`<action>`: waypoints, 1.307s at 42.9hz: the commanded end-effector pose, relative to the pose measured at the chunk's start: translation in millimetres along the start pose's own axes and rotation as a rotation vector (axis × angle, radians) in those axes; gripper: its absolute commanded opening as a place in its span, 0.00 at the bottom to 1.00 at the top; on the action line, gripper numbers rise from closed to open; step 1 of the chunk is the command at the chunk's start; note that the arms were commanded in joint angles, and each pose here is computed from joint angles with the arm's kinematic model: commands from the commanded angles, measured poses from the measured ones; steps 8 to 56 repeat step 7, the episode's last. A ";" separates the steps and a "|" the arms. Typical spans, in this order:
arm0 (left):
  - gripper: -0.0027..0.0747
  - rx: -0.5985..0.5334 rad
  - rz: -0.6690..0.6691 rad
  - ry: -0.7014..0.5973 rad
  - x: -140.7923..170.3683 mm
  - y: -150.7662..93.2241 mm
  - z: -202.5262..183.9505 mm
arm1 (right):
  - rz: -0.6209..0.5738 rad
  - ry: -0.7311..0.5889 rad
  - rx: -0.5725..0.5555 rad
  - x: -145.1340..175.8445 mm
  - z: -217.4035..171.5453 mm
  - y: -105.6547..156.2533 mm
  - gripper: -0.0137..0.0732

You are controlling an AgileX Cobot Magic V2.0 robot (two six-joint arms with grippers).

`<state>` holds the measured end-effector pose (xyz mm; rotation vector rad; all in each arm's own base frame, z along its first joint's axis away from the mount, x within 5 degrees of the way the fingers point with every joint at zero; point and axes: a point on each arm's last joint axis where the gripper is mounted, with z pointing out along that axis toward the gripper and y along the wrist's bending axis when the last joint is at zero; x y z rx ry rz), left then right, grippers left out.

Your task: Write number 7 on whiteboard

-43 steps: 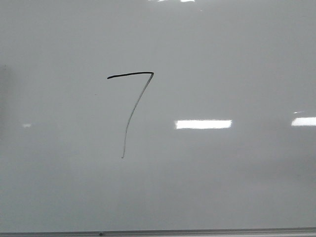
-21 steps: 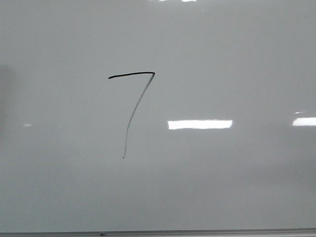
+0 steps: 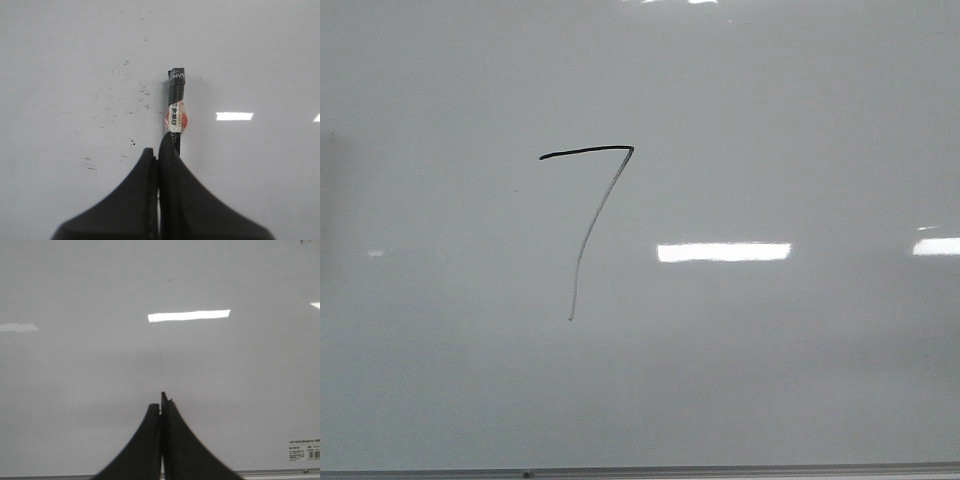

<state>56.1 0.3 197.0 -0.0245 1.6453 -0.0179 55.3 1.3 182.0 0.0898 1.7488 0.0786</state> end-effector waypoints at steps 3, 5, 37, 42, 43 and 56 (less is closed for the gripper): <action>0.01 0.005 0.002 -0.096 -7.0 -0.4 -1.2 | -0.011 -0.097 0.006 -9.0 -2.0 -0.3 0.09; 0.01 0.005 0.002 -0.096 -7.0 -0.4 -1.2 | -0.011 -0.097 0.006 -9.0 -2.0 -0.3 0.09; 0.01 0.005 0.002 -0.096 -7.0 -0.4 -1.2 | -0.011 -0.097 0.006 -9.0 -2.0 -0.3 0.09; 0.01 0.005 0.002 -0.096 -7.0 -0.4 -1.2 | -0.011 -0.097 0.006 -9.0 -2.0 -0.3 0.09; 0.01 0.005 0.002 -0.096 -7.0 -0.4 -1.2 | -0.011 -0.097 0.006 -9.0 -2.0 -0.3 0.09; 0.01 0.005 0.002 -0.096 -7.0 -0.4 -1.2 | -0.011 -0.097 0.006 -9.0 -2.0 -0.3 0.09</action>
